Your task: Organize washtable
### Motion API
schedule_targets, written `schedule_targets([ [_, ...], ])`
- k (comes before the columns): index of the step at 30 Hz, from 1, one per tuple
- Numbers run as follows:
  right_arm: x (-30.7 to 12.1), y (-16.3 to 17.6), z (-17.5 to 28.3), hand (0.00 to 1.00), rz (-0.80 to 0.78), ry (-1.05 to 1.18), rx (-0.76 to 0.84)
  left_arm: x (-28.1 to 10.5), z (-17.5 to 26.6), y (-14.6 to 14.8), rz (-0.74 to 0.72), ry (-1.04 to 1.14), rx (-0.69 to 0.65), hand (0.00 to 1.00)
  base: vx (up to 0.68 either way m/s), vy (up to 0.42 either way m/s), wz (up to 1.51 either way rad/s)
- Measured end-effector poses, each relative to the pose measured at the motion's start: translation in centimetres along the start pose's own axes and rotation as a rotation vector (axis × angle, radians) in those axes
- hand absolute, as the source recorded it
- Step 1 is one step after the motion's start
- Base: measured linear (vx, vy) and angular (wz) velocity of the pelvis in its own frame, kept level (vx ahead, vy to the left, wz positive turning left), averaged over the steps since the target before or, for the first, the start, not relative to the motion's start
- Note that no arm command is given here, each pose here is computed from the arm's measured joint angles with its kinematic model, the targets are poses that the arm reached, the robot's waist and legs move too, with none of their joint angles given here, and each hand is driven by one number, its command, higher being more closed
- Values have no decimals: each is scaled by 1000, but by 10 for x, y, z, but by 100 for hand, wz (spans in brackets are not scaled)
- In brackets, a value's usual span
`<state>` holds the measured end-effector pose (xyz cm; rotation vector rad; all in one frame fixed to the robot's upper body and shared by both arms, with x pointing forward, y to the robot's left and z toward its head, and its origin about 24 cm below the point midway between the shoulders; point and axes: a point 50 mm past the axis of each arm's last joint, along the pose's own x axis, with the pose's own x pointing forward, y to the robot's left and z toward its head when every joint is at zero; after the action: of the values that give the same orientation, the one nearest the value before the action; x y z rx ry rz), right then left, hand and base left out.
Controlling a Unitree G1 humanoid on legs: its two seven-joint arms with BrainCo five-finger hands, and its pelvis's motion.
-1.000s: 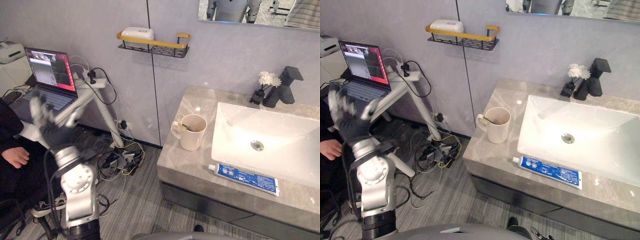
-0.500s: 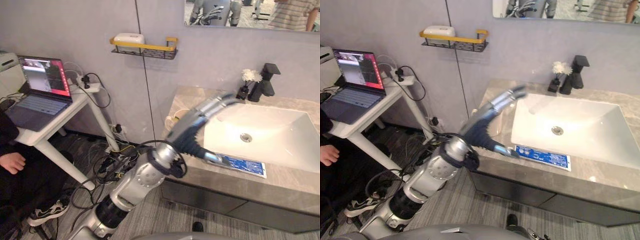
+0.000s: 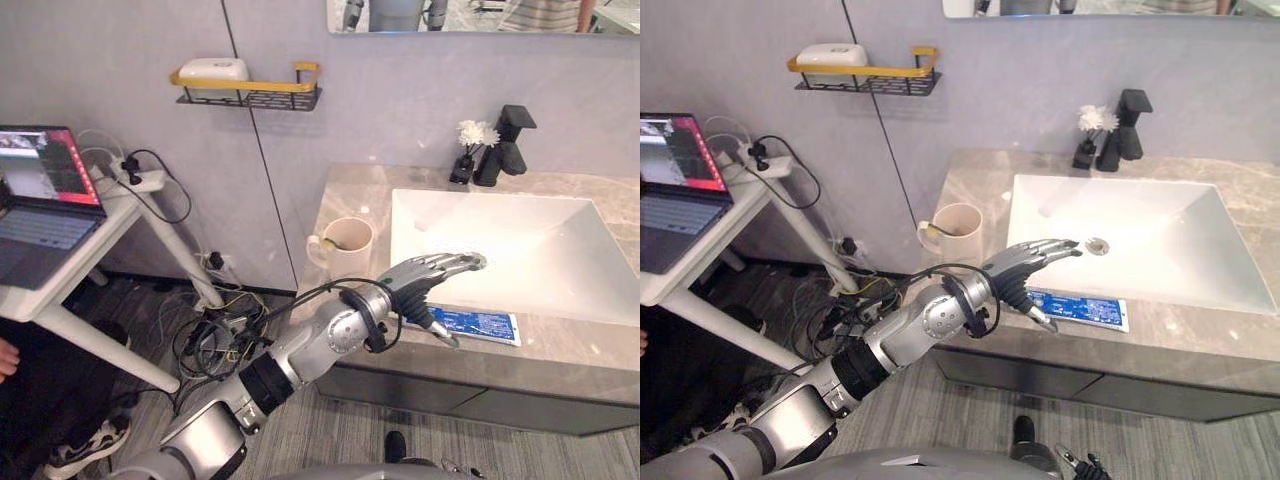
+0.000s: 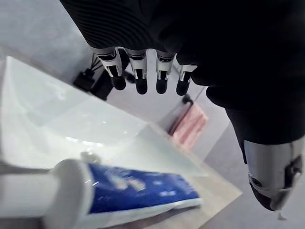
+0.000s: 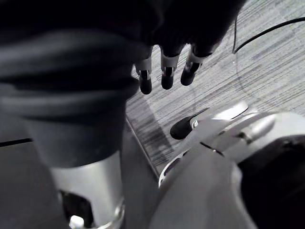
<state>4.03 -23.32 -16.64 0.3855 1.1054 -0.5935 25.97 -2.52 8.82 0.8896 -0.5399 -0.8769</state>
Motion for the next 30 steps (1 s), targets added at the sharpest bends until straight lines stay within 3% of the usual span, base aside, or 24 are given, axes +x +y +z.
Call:
schedule_targets([
  [13,2,6,10,0,-9,-36,42,-8,-23,-3,-20,101,12,0,66,-1,-2],
  [14,3,7,11,0,-8,-39,42,-8,-24,-3,-21,102,21,100,47,4,-1],
  [30,5,14,20,0,7,-64,43,-7,-24,-2,12,106,43,100,0,0,0],
])
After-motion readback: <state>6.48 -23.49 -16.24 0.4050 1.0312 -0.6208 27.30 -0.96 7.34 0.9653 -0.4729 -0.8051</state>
